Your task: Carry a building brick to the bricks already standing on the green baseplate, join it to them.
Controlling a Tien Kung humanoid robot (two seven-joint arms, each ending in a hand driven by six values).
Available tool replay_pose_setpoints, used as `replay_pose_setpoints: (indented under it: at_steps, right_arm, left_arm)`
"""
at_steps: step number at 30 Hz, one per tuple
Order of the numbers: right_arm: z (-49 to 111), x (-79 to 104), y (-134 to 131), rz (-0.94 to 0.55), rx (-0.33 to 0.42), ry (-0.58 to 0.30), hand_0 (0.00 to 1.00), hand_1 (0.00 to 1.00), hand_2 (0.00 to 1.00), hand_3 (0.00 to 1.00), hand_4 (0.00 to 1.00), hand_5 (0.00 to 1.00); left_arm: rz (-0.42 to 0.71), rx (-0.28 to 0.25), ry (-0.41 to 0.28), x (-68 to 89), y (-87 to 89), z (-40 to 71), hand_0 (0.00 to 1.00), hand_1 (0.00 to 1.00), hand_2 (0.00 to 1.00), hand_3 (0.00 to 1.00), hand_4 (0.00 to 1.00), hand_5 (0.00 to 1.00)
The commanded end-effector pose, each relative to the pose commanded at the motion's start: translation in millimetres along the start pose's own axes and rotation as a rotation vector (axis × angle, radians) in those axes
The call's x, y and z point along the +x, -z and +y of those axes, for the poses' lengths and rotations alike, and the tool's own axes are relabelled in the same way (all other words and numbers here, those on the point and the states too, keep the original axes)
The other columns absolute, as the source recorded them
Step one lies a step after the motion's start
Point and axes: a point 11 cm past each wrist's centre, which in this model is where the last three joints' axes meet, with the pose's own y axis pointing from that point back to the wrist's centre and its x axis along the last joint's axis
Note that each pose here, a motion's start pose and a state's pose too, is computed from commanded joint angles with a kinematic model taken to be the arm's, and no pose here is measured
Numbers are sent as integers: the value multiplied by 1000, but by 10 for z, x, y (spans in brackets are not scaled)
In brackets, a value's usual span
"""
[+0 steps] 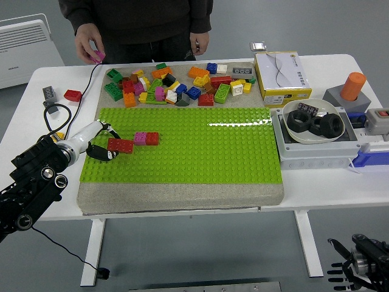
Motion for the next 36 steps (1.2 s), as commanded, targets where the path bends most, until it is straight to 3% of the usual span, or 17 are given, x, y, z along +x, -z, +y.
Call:
replay_pose_setpoints:
  at_steps: [18,32,33,36]
  right_arm:
    - [13,-2,40,5,9,1,541,524,609,765,864,998]
    - [21,1,68,7,14,1,541,523,609,765,865,998]
    - [22,1,70,7,14,1,541,523,609,765,866,998]
    - [22,1,72,8,15,1,541,523,609,765,866,998]
  left_arm:
    - [40,35,0,52,55,-143,998,972,931,439,667,2]
    - [43,24,-24,75,-6,-189,998,968,925,438,662,2]
    - [42,22,-27,75,-17,-191,998,967,928,459,536,2]
    - [42,18,-28,65,-32,-192,998,967,928,459,536,2]
